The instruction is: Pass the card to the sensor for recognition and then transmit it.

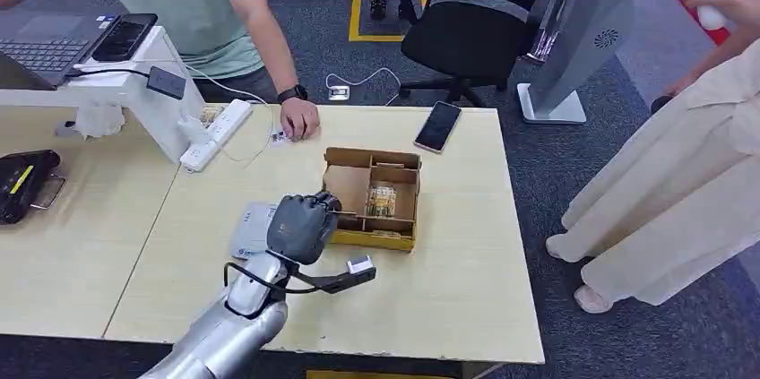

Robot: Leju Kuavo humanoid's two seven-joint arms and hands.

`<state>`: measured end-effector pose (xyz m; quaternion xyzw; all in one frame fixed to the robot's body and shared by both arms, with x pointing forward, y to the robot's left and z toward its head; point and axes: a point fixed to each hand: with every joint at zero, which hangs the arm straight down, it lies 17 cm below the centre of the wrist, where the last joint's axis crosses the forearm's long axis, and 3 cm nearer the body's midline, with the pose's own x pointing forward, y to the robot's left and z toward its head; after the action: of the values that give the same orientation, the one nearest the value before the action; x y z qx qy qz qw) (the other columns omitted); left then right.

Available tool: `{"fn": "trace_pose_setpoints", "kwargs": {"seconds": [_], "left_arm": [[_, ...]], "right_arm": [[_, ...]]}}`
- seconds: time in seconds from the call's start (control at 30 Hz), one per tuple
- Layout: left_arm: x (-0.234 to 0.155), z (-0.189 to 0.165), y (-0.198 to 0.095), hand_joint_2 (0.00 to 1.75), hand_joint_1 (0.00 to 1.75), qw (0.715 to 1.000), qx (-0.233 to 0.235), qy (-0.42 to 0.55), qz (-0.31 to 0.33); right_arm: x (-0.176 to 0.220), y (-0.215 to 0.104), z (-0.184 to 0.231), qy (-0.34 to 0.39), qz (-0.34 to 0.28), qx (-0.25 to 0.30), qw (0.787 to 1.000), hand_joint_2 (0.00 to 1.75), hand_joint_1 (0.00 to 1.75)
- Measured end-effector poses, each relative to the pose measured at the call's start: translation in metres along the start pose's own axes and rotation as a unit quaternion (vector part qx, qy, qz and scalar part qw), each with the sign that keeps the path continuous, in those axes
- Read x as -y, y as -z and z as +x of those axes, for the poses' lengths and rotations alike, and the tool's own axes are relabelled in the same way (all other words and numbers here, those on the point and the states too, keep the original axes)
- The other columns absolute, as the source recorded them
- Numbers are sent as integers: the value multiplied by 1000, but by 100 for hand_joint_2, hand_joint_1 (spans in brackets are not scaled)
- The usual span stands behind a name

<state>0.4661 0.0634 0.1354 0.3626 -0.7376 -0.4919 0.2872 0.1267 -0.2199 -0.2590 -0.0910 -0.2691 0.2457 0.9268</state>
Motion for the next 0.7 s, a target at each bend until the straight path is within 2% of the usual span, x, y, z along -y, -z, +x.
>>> {"fn": "trace_pose_setpoints", "kwargs": {"seconds": [0.37, 0.7], "left_arm": [[-72, -54, 37, 175, 175, 996, -32, 18, 80], [-123, -96, 50, 175, 175, 986, -68, 55, 143]], "right_arm": [[-3, -2, -4, -13, 4, 1, 1000, 175, 0], [-4, -3, -5, -14, 5, 0, 1000, 175, 0]]}}
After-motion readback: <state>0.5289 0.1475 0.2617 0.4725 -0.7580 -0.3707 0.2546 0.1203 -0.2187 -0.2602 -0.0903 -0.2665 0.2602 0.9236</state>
